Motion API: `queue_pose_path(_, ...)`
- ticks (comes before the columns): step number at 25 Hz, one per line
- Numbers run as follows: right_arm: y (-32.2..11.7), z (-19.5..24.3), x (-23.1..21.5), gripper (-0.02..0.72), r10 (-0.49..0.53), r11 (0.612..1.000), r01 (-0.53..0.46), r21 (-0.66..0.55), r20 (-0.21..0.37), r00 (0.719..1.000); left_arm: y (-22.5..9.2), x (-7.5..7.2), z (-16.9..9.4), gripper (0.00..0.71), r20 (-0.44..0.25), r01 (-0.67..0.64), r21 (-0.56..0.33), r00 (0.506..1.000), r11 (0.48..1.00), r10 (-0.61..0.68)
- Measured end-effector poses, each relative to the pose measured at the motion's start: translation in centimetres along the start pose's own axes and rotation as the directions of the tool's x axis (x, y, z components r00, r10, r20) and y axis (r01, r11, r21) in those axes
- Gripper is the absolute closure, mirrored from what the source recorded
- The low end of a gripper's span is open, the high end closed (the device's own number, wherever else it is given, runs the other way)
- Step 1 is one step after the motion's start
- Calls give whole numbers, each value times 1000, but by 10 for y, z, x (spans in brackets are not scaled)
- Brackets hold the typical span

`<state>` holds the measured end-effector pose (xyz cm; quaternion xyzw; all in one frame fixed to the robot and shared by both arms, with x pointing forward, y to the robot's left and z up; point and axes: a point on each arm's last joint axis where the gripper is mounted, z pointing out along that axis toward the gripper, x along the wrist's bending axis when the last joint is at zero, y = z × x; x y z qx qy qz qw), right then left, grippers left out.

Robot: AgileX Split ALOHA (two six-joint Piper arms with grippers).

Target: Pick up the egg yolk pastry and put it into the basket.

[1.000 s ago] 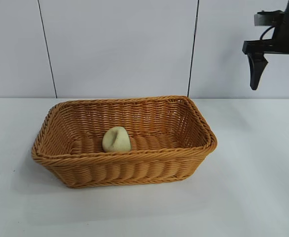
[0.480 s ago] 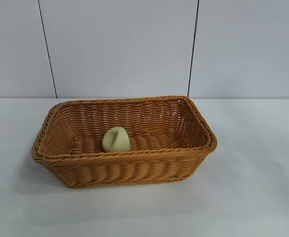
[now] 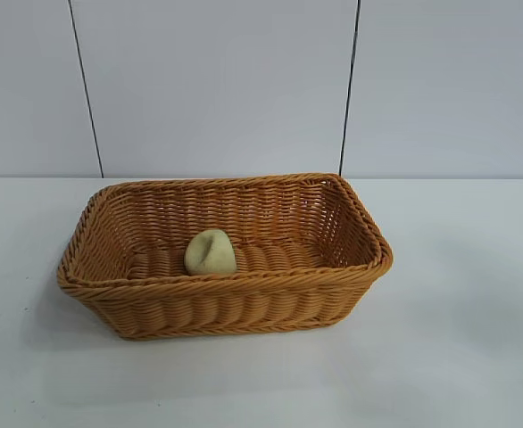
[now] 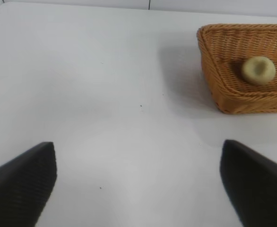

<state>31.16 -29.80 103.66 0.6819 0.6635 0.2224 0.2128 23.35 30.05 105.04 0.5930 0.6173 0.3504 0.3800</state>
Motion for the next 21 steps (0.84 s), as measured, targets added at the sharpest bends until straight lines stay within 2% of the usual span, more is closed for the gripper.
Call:
queue_pose_path(3, -15, -23, -1, 34, -1, 984, 0, -177, -6, 1000, 0, 0, 0, 36, -1, 0, 0, 1000, 1000, 0)
queue_pose_path(10, -49, -57, -2, 34, -5, 885, -3, -465, -16, 1000, 0, 0, 0, 36, -1, 0, 0, 1000, 1000, 0)
queue_pose_path(21, -52, -58, -2, 34, -5, 876, -4, -482, -17, 1000, 0, 0, 0, 36, -1, 0, 0, 1000, 1000, 0)
